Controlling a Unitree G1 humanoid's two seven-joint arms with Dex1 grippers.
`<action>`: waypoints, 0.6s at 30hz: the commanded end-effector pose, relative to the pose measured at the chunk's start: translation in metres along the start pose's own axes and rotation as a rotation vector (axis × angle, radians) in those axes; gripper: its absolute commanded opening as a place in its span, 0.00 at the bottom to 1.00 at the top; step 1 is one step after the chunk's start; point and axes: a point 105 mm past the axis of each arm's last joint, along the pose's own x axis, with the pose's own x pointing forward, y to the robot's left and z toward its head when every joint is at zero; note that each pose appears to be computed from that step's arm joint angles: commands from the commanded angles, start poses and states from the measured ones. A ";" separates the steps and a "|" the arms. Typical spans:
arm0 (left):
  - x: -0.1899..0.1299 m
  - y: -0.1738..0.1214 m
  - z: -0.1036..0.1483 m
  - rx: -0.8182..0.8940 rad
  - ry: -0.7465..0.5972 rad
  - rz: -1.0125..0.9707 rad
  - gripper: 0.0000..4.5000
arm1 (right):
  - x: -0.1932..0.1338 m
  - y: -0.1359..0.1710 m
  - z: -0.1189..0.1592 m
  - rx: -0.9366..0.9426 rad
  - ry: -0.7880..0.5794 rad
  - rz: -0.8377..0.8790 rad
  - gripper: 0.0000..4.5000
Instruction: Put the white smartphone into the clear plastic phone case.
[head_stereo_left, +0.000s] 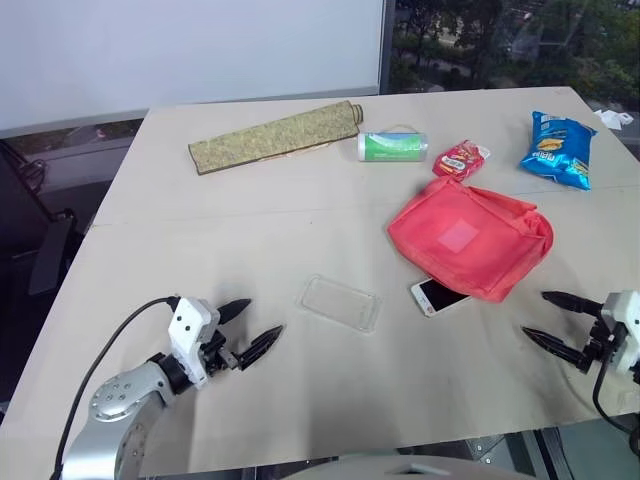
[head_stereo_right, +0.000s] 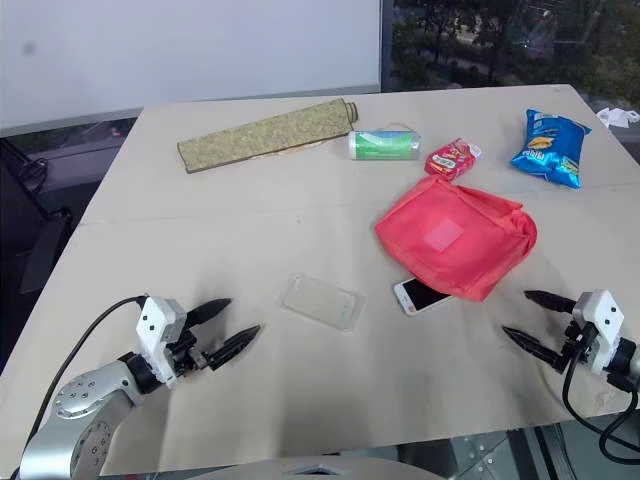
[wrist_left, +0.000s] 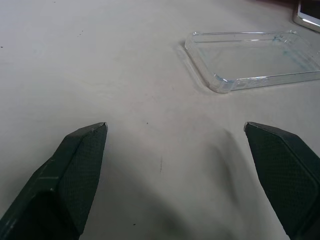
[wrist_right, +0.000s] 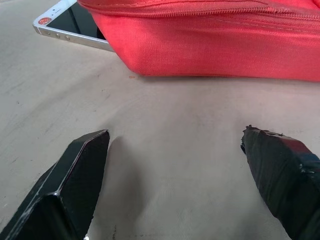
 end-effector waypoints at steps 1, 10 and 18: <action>-0.006 -0.002 -0.016 -0.038 0.060 -0.003 1.00 | -0.006 -0.006 0.011 -0.039 -0.027 -0.024 1.00; -0.008 0.000 -0.013 -0.042 0.042 -0.003 1.00 | 0.001 -0.004 0.014 -0.052 -0.040 -0.026 1.00; -0.008 -0.004 -0.007 -0.029 0.042 -0.054 1.00 | 0.018 -0.007 0.043 -0.156 -0.094 -0.055 1.00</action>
